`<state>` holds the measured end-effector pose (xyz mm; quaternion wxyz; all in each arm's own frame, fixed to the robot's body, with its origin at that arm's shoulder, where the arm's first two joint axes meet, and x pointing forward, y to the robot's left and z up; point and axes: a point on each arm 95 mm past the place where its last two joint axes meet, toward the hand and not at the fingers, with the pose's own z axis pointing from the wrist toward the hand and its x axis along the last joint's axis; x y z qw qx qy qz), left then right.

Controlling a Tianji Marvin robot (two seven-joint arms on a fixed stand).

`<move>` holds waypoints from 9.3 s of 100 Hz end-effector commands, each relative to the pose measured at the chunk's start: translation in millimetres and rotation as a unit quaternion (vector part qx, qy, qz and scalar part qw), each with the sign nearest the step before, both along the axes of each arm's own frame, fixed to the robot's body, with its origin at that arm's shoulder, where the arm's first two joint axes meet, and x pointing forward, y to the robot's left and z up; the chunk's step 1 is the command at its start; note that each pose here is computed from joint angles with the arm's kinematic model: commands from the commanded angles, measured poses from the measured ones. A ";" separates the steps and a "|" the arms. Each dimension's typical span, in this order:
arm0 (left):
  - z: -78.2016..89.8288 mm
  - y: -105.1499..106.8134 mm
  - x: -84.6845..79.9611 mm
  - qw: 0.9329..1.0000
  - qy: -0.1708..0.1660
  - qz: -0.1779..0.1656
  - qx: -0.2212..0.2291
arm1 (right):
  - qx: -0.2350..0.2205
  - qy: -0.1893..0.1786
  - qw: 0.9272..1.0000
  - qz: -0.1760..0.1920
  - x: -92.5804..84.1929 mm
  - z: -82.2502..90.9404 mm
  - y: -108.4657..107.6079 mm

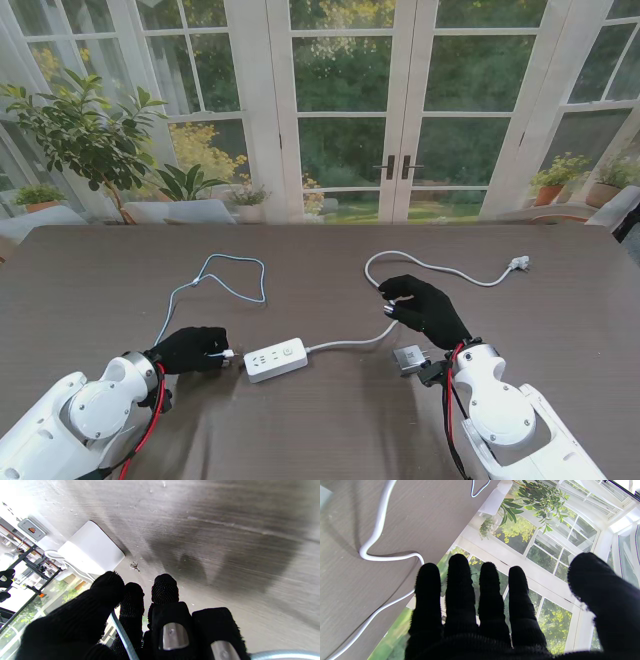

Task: Set up the charging station

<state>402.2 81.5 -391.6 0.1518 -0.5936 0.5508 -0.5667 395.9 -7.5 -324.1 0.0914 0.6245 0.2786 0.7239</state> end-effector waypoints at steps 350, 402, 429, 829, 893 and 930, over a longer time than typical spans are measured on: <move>34.8 -75.2 -4.0 0.971 -0.226 -0.059 -0.044 | -0.455 -0.050 0.877 0.144 44.4 -95.5 -48.8; 34.8 -74.9 -3.6 0.972 -0.222 -0.060 -0.044 | -0.434 -0.035 0.890 0.139 49.6 -104.7 -51.8; 35.1 -74.0 -4.4 0.973 -0.221 -0.060 -0.043 | -0.434 -0.046 0.888 0.144 51.8 -105.3 -52.9; 62.7 -121.4 26.0 0.953 -0.247 -0.157 -0.073 | -0.131 0.013 0.985 0.113 27.3 -5.1 98.3; 63.3 -121.0 28.4 0.953 -0.245 -0.163 -0.073 | -0.129 0.014 0.985 0.114 25.6 -3.2 99.7; 62.5 -121.6 28.4 0.953 -0.242 -0.167 -0.074 | -0.133 0.007 0.985 0.108 24.6 -3.3 103.8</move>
